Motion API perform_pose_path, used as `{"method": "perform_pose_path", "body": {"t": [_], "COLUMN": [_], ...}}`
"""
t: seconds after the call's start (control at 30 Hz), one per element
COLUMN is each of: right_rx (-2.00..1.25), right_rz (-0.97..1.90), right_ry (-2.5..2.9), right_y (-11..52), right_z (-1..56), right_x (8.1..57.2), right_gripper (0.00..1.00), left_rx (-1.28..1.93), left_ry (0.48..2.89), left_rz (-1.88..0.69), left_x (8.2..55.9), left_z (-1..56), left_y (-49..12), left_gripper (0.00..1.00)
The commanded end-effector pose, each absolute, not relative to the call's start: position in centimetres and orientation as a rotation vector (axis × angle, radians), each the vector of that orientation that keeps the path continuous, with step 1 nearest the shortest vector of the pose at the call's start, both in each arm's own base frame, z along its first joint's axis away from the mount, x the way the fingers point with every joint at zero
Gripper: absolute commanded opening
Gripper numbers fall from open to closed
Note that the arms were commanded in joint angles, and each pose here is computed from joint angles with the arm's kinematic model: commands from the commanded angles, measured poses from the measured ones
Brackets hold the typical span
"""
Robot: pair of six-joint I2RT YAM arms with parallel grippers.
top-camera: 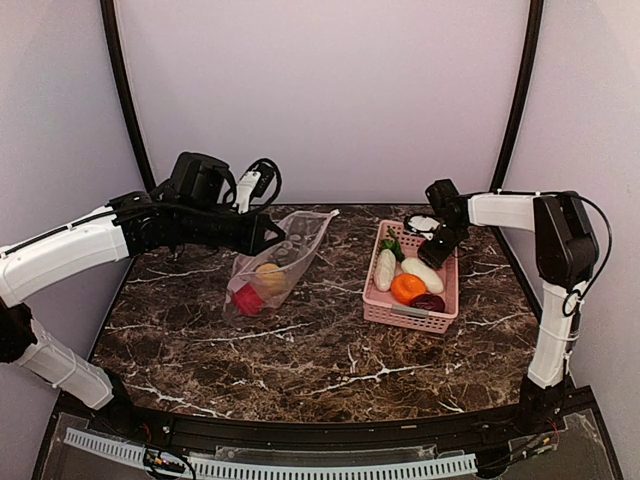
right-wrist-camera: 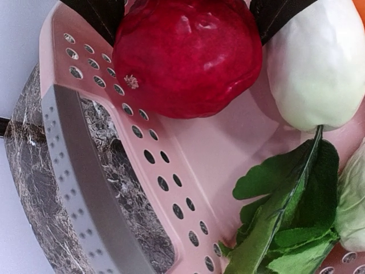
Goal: Place the food in the zip-top bag and seal the zipper
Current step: Pick up the fake fruit from the bin.
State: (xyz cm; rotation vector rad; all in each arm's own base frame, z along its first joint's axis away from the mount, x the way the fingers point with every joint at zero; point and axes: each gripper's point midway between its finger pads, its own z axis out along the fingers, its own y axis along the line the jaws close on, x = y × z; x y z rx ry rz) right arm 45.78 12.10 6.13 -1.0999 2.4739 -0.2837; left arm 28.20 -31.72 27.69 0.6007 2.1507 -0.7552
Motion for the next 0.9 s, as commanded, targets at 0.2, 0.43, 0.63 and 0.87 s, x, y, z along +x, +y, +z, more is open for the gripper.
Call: {"method": "perform_pose_path", "body": {"t": [0.2,0.43,0.63,0.87], "right_rx": [-1.105,-1.070,-1.042,-1.115], "right_rz": [-0.294,-0.273,-0.188,0.264], "right_ry": [2.457,2.398,2.351,2.173], "right_y": [12.5,12.8,13.8,19.9], "right_z": [7.1,10.3,13.4,21.4], "right_x": [45.1,45.0,44.6,41.8], "right_gripper": [0.58,0.55,0.52,0.50], "left_rx": [0.588,0.590,0.579,0.573], "left_ry": [2.126,2.118,2.100,2.090], "left_rz": [-0.752,-0.744,-0.746,-0.742], "left_x": [27.8,28.1,28.4,28.4], "left_z": [28.5,28.3,28.5,28.7], "left_y": [-30.9,-31.0,-31.2,-31.0], "left_gripper": [0.01,0.01,0.01,0.01]}}
